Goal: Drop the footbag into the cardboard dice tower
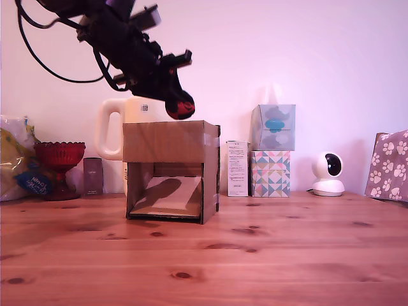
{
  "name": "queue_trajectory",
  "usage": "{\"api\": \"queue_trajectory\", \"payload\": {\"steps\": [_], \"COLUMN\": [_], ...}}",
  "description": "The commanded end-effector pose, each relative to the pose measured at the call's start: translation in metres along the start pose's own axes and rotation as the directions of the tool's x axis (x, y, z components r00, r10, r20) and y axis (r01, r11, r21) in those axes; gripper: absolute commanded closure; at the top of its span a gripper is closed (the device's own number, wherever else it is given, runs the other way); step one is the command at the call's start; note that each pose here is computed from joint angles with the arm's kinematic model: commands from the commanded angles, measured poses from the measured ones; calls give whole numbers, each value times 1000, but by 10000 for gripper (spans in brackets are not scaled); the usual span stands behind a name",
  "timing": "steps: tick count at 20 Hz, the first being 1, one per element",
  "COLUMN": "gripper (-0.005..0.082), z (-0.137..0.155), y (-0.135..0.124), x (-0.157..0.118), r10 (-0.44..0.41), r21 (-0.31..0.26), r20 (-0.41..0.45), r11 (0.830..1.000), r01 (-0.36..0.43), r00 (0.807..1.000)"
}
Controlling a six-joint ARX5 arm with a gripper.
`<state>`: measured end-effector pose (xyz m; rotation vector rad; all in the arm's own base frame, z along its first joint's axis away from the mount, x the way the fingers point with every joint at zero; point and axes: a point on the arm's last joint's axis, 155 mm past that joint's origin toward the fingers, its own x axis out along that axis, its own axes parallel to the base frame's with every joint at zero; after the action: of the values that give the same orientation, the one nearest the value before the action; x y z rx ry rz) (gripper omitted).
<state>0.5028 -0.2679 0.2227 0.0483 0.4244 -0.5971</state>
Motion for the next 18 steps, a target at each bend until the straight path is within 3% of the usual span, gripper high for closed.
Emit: {"api": "queue_trajectory", "payload": {"steps": [1,2,3,5,6,11,13,15,16,18], "gripper": [637,601,473,61,-29,58,294,692,798,794], "z": [6,8,9,10,8,2,-12,-23,-26,-23], "y": [3,3,4,4,4,4,1,-9,-14,-17], "x": [3,3,2,2,0,-9,-18,-29,-33,-38], "r10": [4,5,4,7,9,19,9,-34,-57,-71], "r21": [19,31,49,59,59,49,41,24,22,21], "r20": [18,22,24,18,-3,-78,-146,-208,-222,-214], "r11": [1000,1000,999,998,998,999,999,999,998,997], "r01": [-4,-6,-5,-8,-8,-15,-3,40,64,77], "r00": [1000,1000,1000,1000,1000,997,989,978,973,974]}}
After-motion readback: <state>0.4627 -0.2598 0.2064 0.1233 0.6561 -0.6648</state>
